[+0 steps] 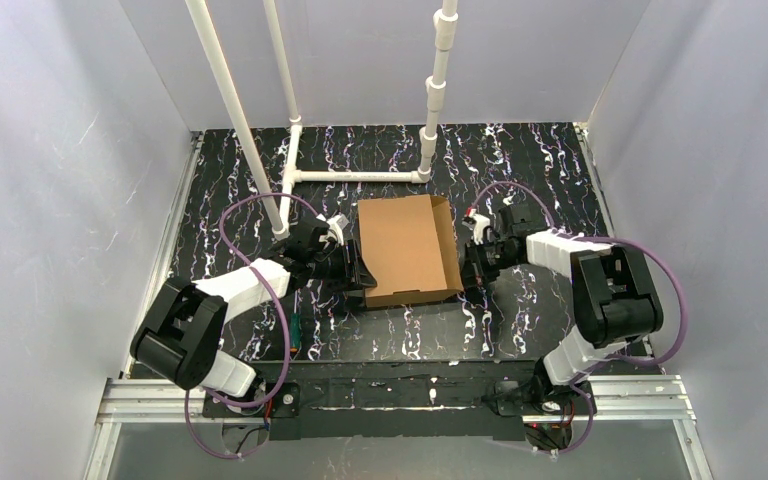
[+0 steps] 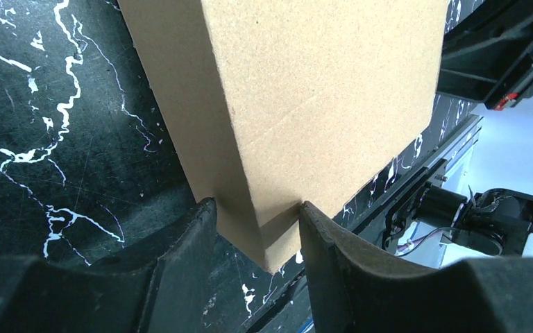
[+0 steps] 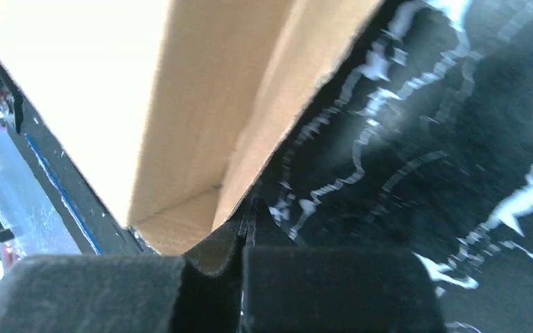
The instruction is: Fold the paper box
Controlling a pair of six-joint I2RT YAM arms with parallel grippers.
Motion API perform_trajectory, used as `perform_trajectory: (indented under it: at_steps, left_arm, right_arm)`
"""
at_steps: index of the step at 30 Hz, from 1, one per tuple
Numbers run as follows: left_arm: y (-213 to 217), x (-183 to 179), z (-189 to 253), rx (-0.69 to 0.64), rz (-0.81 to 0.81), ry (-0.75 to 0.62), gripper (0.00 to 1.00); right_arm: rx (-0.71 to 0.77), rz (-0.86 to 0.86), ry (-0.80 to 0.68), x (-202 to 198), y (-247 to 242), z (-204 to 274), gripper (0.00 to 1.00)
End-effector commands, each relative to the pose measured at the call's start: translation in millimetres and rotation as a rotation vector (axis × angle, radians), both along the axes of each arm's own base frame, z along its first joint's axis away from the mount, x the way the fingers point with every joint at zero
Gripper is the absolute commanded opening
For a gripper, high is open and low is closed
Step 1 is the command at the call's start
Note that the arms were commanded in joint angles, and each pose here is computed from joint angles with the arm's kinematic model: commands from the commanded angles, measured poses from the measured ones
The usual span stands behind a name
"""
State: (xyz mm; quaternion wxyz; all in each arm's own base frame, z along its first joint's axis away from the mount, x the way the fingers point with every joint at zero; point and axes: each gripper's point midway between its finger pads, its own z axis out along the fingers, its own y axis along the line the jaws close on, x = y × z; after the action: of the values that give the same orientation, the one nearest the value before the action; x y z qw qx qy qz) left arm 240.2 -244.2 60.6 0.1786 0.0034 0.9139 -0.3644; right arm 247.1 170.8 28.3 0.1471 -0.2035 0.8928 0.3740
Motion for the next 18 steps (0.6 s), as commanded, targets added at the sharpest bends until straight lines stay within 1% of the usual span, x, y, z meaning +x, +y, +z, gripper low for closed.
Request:
perform_trajectory:
  at_steps: [1, 4, 11, 13, 14, 18]
  left_arm:
    - [3, -10, -12, 0.033, -0.02, 0.036, 0.45]
    - [2, -11, -11, 0.031, -0.025, 0.035, 0.45]
    - [-6, -9, -11, 0.029, -0.037, 0.045, 0.45]
    - [-4, -9, -12, 0.035, -0.023, 0.045, 0.45]
    - [-3, -9, -12, 0.04, -0.017, 0.045, 0.45]
    - [7, -10, -11, 0.075, 0.003, 0.035, 0.47]
  right_arm:
    - [0.124, 0.114, -0.14, -7, 40, 41, 0.01]
    - [0.081, 0.137, -0.207, -2, 50, 45, 0.01]
    - [-0.067, 0.223, -0.236, -7, 63, 21, 0.01]
    - [-0.143, 0.178, -0.253, 6, 49, 18, 0.01]
    - [-0.16, 0.127, -0.257, 16, 37, 19, 0.01]
    - [-0.181, -0.062, -0.261, 54, -22, 28, 0.01]
